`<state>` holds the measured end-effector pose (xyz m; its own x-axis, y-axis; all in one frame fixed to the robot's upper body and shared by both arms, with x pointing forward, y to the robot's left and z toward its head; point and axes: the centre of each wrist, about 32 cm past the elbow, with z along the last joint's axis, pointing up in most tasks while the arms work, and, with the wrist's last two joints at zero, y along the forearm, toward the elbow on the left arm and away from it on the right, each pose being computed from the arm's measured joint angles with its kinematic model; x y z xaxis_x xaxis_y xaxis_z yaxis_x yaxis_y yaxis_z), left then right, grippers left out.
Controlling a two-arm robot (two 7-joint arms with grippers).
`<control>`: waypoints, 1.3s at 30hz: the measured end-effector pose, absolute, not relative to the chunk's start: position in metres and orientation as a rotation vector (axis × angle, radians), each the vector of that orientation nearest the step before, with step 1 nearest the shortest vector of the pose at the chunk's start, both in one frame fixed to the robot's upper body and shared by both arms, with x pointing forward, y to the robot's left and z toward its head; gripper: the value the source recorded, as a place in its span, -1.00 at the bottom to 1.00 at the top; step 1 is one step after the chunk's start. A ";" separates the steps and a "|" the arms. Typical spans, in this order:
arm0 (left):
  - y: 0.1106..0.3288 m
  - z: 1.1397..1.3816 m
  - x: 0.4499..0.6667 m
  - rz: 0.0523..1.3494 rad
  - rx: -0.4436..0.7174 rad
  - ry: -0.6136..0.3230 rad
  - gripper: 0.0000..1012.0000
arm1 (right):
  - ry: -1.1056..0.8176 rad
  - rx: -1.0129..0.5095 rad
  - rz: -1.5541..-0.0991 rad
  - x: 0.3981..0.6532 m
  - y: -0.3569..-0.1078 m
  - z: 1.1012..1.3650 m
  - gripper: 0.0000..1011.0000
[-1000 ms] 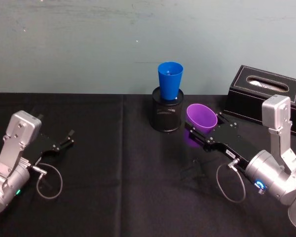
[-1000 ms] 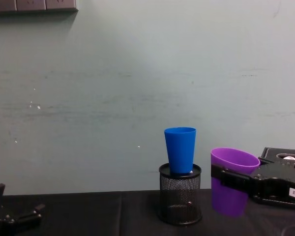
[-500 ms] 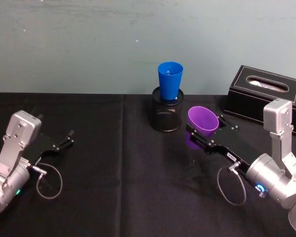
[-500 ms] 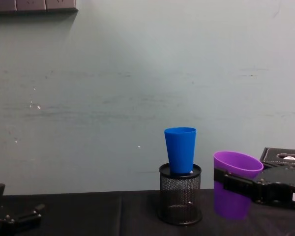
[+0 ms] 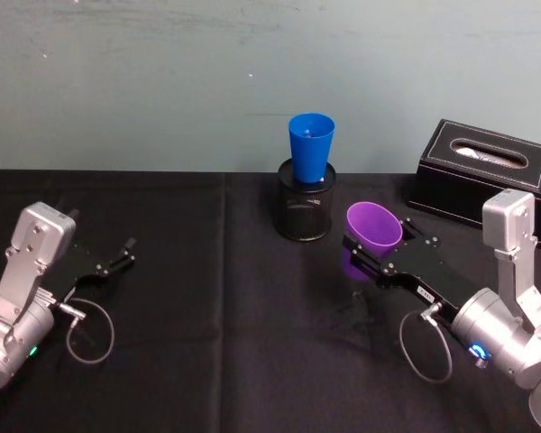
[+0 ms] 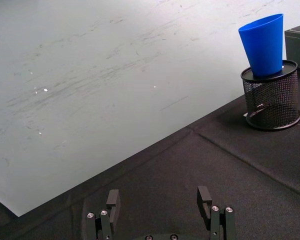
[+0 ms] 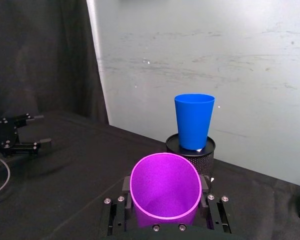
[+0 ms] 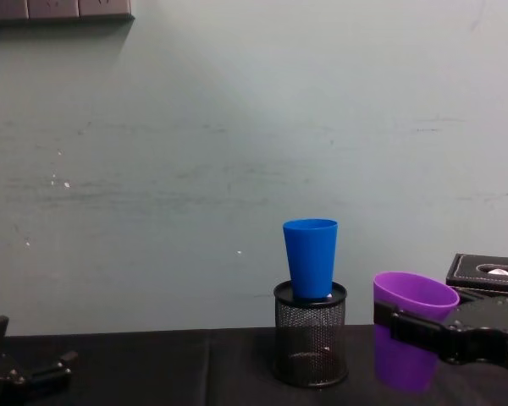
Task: Pick up one cup with a gripper and tap it against the other cup.
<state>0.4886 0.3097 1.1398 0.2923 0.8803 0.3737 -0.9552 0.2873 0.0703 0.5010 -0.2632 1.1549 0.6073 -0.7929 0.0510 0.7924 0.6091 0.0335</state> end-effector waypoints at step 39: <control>0.310 1.140 0.489 1.248 0.304 -0.285 1.00 | -0.014 -0.083 -0.868 0.501 -0.248 1.131 0.44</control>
<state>0.4886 0.3097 1.1398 0.2922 0.8803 0.3737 -0.9553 0.2873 0.0702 0.5007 -0.2482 1.1305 0.6468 -0.7612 0.0462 0.7623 0.6437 -0.0668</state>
